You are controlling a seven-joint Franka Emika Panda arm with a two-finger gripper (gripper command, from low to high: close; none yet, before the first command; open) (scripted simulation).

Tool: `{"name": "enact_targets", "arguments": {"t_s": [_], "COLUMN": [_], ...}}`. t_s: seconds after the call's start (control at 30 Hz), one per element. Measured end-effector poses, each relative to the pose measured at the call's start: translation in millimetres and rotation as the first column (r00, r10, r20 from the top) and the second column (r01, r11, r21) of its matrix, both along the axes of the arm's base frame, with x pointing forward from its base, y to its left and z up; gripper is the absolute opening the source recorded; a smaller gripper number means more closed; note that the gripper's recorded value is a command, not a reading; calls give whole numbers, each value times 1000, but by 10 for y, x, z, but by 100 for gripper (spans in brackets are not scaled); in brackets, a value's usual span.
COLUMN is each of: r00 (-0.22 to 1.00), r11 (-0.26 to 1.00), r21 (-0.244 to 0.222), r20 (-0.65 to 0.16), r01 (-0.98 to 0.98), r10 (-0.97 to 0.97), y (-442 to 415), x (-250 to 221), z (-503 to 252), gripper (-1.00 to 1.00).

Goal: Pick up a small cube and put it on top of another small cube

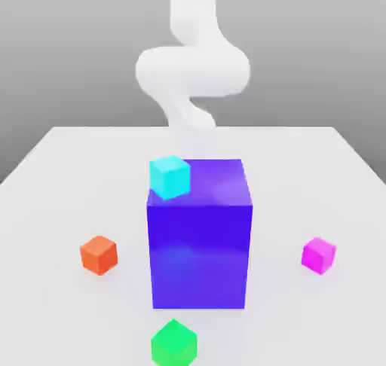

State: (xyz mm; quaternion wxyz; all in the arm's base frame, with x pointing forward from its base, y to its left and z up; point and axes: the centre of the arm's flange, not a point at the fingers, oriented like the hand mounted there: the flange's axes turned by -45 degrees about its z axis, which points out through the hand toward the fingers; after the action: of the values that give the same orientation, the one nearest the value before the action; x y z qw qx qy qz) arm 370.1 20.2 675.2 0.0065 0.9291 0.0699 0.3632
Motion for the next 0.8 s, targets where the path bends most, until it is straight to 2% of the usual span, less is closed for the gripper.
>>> {"name": "enact_targets", "arguments": {"t_s": [0.1,0.2,0.4,0.6,0.8], "r00": [983,935,747,460,112], "r11": [981,925,710,382,-10], "r21": [-88,-157,-243,-257,-205], "r20": [-70,-144,-300,-452,-577], "r01": [-175,-346,-661,-888,-979], "r10": [170,326,593,765,809], "y": [286,582,1186,1731,2138], "x": [234,383,461,260,-176], "z": [-462,-921,-1862,-2797,-3682], "gripper": [0,0,0,0,0]}}
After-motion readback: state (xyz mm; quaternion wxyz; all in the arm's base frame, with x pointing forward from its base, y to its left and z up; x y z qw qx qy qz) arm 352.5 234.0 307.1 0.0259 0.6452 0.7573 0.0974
